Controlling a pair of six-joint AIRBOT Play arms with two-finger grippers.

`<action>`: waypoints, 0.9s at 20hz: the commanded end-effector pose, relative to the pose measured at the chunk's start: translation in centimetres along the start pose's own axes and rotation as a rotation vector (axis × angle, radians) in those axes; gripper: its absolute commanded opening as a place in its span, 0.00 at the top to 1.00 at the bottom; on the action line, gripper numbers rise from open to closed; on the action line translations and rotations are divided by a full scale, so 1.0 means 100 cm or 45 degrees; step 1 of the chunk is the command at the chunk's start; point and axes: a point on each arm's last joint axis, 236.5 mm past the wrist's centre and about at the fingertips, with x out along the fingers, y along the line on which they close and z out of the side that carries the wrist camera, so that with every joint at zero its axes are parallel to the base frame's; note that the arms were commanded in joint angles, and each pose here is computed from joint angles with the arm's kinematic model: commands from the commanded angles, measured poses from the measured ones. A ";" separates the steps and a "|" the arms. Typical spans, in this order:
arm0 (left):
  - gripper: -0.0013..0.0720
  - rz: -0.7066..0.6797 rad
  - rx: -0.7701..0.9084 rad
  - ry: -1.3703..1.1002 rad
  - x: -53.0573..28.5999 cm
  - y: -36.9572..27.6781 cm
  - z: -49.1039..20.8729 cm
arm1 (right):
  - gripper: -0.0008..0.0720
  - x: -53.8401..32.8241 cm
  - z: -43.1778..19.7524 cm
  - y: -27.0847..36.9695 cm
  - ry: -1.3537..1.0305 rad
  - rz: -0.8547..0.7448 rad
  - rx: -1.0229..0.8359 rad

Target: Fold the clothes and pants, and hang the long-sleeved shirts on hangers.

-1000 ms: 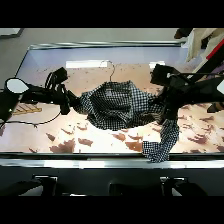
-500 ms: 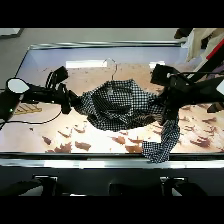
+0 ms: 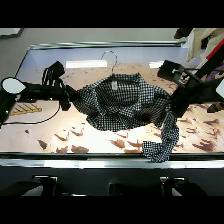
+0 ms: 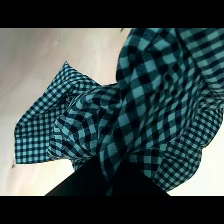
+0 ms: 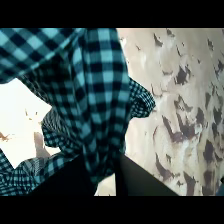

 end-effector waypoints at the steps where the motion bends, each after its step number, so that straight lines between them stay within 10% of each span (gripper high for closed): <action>1: 0.96 0.034 0.041 -0.017 -0.007 0.002 0.007 | 0.73 -0.002 -0.021 -0.028 0.108 -0.156 0.095; 12: 0.96 0.077 0.085 -0.046 -0.037 0.000 0.019 | 0.70 0.013 -0.029 -0.092 0.092 -0.424 0.380; 15: 0.96 0.062 0.117 -0.060 -0.050 -0.012 0.028 | 0.35 0.019 0.004 -0.097 -0.090 -0.414 0.404; 18: 0.96 0.035 0.116 -0.096 -0.055 -0.022 0.036 | 0.33 0.040 0.024 -0.099 -0.171 -0.370 0.428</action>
